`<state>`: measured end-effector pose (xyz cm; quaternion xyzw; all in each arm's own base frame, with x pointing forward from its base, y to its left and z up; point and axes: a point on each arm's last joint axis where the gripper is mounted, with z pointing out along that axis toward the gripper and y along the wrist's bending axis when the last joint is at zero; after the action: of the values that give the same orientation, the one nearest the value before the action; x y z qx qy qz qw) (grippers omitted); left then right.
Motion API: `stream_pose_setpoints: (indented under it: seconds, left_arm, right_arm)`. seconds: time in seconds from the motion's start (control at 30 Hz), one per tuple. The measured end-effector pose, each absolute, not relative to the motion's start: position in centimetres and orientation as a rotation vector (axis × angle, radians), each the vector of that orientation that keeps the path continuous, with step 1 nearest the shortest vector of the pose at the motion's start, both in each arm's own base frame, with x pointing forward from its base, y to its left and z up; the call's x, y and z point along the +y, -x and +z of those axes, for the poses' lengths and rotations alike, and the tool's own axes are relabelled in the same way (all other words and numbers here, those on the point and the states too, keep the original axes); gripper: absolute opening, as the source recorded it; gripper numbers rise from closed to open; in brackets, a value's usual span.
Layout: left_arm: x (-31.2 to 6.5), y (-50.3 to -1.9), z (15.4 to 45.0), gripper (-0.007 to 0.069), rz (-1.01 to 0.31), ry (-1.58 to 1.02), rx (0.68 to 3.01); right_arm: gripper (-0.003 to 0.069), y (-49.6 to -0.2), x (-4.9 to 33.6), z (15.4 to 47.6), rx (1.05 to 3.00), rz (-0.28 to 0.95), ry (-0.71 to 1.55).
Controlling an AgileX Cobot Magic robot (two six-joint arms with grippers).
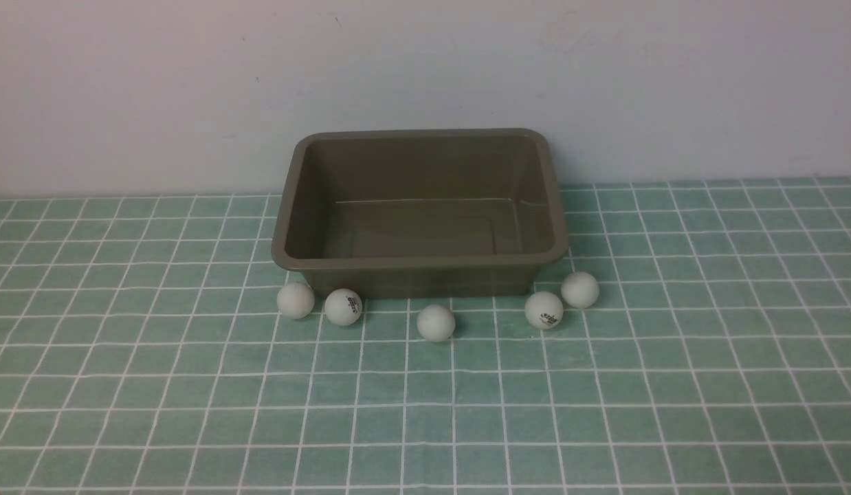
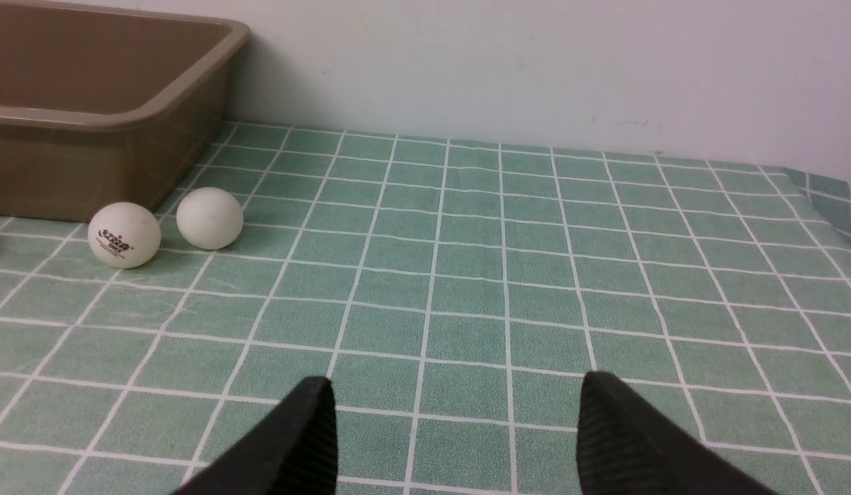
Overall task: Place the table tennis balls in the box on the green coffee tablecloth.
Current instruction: 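Reach for and grasp a ping pong ball on the table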
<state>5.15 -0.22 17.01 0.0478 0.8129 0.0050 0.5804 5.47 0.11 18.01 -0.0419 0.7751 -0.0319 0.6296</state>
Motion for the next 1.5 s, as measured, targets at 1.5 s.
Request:
stream_pose_setpoints:
  seconds: [1.5]
  left_arm:
    - [-0.2, -5.1, 17.0, 0.0438, 0.012, -0.112, 1.900]
  right_arm:
    - [0.0432, -1.6, 0.7, 31.5, 1.440, 0.068, 0.019]
